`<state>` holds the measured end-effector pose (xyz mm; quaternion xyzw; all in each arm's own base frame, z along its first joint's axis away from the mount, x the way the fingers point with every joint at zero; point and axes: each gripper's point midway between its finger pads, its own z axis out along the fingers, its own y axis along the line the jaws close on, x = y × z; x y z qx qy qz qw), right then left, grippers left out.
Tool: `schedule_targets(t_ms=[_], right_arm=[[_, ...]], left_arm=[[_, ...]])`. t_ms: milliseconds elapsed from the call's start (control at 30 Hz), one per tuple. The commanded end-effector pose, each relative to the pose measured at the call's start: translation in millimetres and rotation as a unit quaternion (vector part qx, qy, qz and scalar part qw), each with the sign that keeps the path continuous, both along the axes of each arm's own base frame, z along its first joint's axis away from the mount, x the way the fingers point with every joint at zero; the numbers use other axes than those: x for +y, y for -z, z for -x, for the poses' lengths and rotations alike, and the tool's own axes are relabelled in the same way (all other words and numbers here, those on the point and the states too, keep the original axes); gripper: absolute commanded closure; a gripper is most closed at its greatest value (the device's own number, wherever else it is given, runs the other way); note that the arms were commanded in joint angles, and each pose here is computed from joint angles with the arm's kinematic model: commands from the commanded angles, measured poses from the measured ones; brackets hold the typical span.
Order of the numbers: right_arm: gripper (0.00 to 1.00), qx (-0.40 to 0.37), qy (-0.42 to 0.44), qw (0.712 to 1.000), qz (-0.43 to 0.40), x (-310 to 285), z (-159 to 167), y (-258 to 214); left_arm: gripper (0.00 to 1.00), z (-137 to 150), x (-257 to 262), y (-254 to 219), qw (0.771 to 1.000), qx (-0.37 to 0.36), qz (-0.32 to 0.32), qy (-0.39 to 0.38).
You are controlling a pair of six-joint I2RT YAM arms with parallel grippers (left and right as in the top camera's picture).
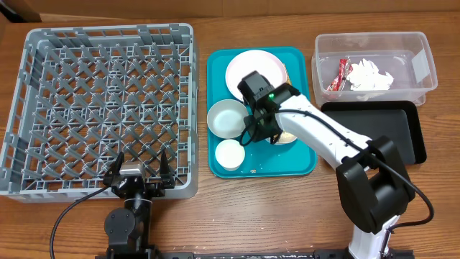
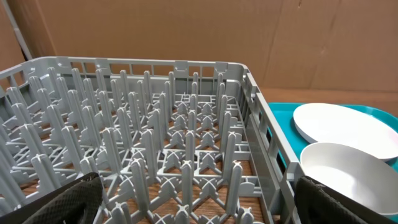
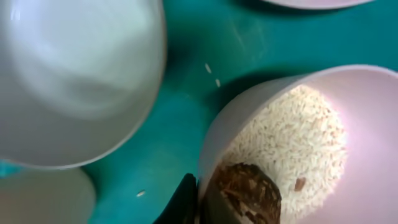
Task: Sort waste into correct bins and load items into the dishwasher
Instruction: 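Carry the pink bowl to the black tray and tip out the rice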
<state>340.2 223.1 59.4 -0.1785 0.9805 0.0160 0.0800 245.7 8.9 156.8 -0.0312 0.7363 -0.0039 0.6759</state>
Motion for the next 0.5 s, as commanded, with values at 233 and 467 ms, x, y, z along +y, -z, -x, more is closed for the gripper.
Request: schedule_targets(t_ms=[233,467], right_arm=[[0.96,-0.084,0.097,0.984,-0.125,-25.5,-17.6,-153.5],[0.96,-0.057,0.158,0.972,-0.163,-98.0,-23.0,-165.4]], left_arm=[[0.0,0.1,1.5,0.8,1.0,-0.003,-0.008,-0.003],[0.0,0.1,1.5,0.8,1.0,-0.003,-0.008,-0.003]])
